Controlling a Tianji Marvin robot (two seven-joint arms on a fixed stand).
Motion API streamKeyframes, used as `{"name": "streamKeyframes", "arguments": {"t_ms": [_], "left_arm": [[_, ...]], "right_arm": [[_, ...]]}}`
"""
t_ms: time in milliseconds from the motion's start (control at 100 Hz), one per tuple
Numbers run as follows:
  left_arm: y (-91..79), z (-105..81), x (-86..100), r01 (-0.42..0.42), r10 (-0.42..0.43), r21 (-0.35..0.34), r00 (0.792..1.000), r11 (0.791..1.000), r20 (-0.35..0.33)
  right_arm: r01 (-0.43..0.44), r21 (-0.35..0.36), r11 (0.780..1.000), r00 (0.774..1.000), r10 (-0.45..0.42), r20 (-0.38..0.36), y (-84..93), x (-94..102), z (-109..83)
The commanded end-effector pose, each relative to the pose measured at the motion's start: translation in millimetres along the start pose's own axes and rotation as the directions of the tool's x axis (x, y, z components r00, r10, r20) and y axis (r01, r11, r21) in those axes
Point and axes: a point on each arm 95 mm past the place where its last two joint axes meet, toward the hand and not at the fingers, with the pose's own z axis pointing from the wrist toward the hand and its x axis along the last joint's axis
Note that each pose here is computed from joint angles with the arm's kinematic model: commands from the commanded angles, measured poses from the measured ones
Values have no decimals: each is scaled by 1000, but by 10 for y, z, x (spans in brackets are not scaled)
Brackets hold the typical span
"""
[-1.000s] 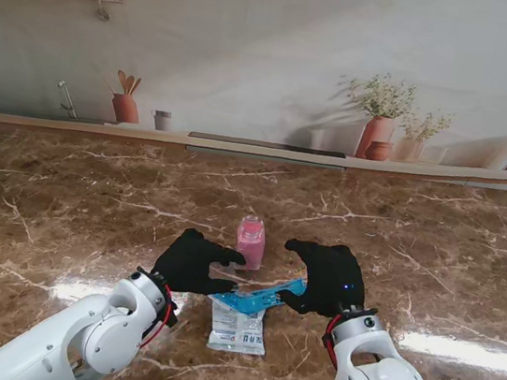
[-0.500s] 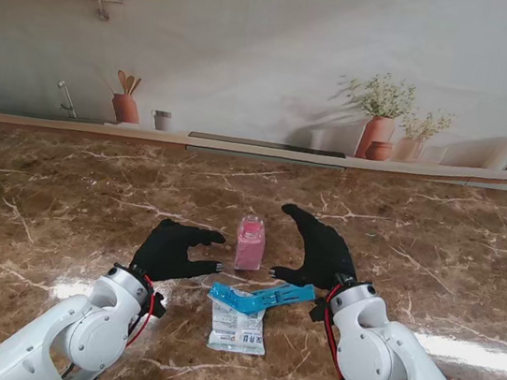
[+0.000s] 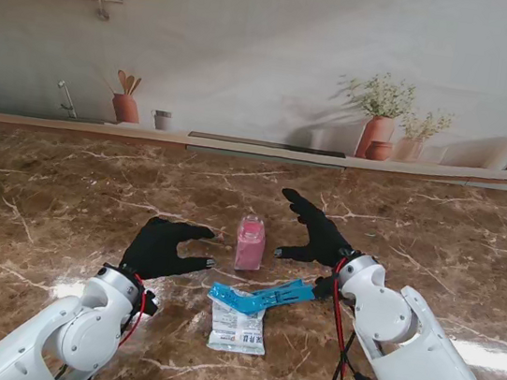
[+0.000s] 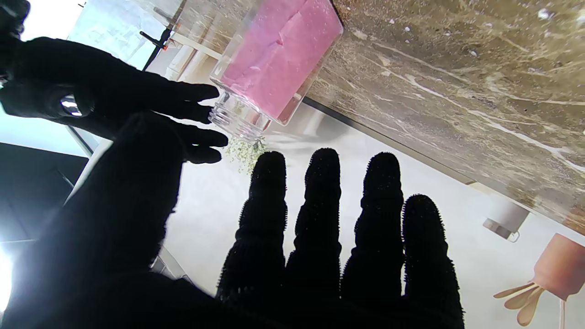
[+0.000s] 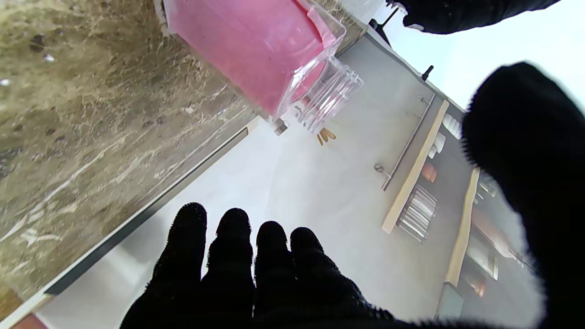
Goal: Fill the seasoning bottle
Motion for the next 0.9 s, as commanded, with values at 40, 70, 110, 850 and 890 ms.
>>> {"name": "streamKeyframes", "arguments": {"t_ms": [40,70,110,850,890], "left_arm": [[31,-30,-19,1,-1,-2,1000,1000,15],[34,-31,-22,2,-2,-2,1000,1000,17],[41,-33,-27,4,-4,-3,1000,1000,20],[20,-88,-109,-8,8,-9,998,1000,55],[20,-90,-110,-8,8,-10,998,1000,56]], "right_arm": [[1,48,999,1000,-1,4,1,-70,85],[-7,61,998,1000,7,2,-1,-89,109],[-21,77,997,1000,21,3,-9,-111,141],[-176,307,935,984,173,35,-213,-410,611],[-176,304,936,984,173,34,-220,-416,610]]}}
